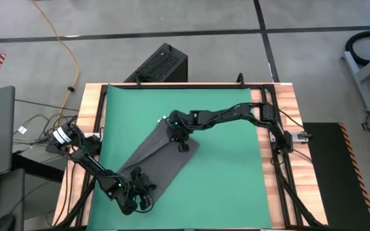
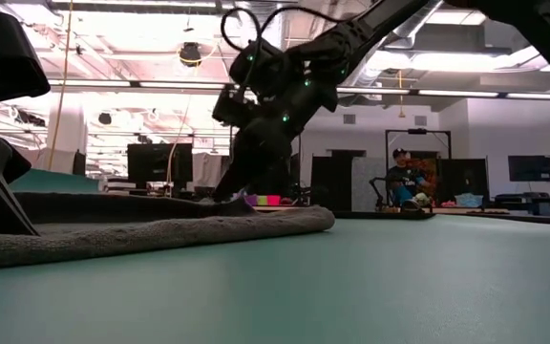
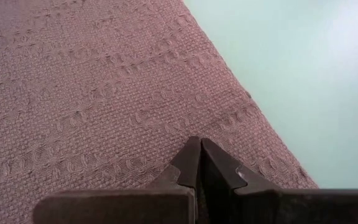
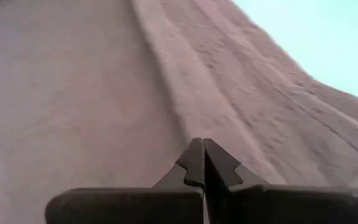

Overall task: Roll towel into tight, uniform cylinder
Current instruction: Roll the gray towel

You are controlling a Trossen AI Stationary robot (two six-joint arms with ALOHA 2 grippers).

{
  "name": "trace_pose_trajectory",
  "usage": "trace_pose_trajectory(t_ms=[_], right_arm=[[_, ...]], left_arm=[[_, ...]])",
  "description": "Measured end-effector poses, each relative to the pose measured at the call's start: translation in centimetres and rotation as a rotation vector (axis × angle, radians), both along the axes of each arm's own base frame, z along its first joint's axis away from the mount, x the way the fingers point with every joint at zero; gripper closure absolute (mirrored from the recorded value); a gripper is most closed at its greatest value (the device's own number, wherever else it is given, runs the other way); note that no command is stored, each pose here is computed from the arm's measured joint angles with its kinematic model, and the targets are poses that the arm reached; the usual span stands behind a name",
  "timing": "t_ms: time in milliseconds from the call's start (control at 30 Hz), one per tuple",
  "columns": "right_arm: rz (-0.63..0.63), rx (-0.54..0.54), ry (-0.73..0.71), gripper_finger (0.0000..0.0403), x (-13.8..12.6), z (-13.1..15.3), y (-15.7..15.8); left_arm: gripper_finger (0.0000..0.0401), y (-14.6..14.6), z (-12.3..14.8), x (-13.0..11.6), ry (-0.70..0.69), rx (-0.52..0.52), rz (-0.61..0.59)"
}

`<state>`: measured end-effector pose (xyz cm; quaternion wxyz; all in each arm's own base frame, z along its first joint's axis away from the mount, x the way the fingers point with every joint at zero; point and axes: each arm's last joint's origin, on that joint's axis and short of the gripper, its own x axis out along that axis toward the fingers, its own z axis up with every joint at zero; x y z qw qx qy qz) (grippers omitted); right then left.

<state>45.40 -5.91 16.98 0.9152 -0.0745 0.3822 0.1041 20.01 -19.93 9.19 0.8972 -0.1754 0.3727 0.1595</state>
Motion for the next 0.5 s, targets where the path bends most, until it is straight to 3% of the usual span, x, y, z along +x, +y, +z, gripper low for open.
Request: trace_pose_trajectory(t_ms=[233, 500], right_arm=[[-0.121, -0.049, -0.058, 0.0388, 0.0, 0.4, -3.3], [-0.134, 0.113, -0.209, 0.0388, -0.5, 4.2, -4.7]], left_arm=[[0.0401, 0.0, 0.0, 0.0, -0.001, -0.001, 0.003], [0.0401, 0.1, 0.0, 0.1, -0.004, 0.001, 0.005]])
